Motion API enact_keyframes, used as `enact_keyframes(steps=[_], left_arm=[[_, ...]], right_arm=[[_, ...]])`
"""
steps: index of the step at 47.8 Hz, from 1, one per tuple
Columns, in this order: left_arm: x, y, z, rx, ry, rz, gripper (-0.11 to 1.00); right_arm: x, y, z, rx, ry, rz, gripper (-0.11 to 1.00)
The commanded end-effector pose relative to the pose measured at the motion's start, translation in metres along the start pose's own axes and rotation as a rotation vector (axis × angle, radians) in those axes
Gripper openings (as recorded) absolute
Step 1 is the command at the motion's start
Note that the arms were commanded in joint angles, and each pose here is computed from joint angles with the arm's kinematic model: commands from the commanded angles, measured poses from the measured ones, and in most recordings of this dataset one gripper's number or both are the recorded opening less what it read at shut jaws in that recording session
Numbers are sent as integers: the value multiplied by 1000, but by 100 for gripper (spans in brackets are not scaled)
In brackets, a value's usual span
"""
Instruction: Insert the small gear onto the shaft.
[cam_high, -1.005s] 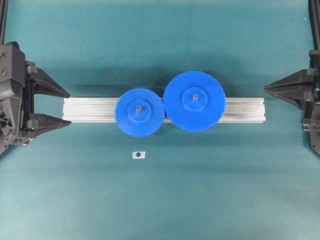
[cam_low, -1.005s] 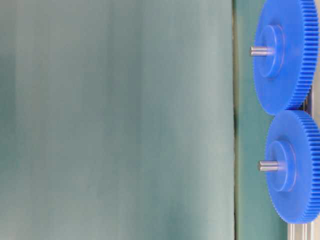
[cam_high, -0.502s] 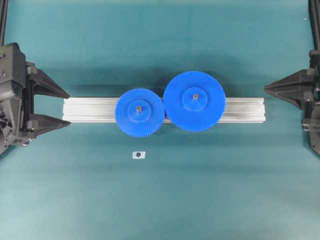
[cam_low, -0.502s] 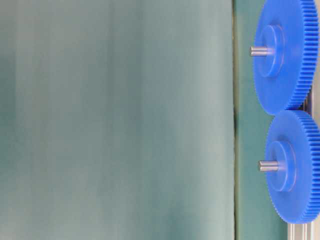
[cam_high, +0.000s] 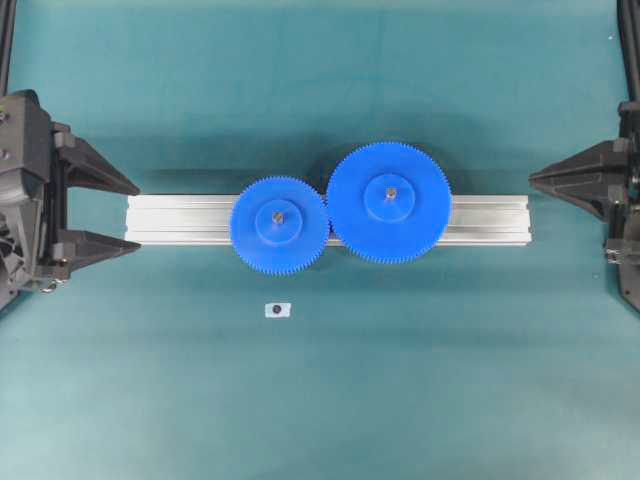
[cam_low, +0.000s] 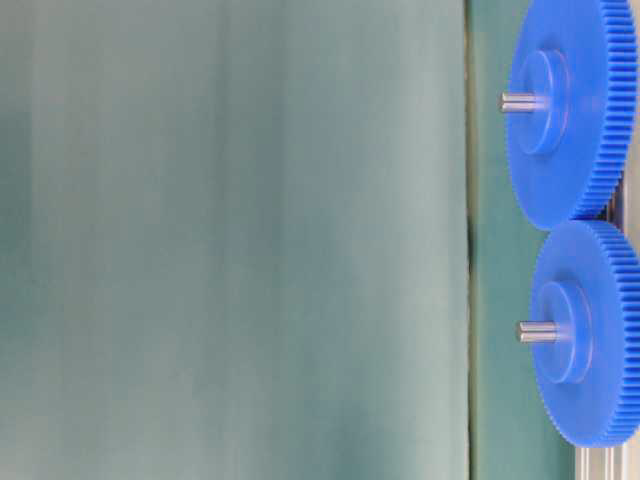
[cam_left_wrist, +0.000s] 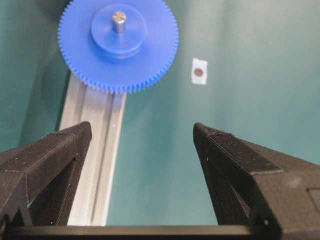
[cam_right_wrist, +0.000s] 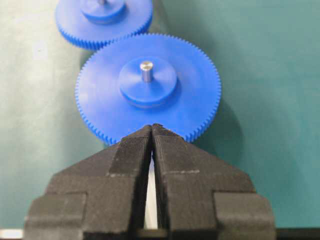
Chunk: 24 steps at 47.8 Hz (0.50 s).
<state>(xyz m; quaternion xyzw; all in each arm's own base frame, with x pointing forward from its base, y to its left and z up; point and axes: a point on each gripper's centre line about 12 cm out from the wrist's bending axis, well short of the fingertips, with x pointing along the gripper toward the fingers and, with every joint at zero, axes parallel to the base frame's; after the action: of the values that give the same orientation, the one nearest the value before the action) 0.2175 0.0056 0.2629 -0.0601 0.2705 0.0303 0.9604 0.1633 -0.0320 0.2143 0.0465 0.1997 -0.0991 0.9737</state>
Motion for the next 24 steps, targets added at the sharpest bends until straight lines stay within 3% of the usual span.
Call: enact_keyframes(steps=[1, 24], left_arm=[[-1, -1, 6, 5, -18, -3, 83], [0, -1, 7, 5, -30, -4, 83]], right_arm=[[0, 1, 4, 7, -9, 6, 11], [1, 1, 2, 7, -1, 6, 11]])
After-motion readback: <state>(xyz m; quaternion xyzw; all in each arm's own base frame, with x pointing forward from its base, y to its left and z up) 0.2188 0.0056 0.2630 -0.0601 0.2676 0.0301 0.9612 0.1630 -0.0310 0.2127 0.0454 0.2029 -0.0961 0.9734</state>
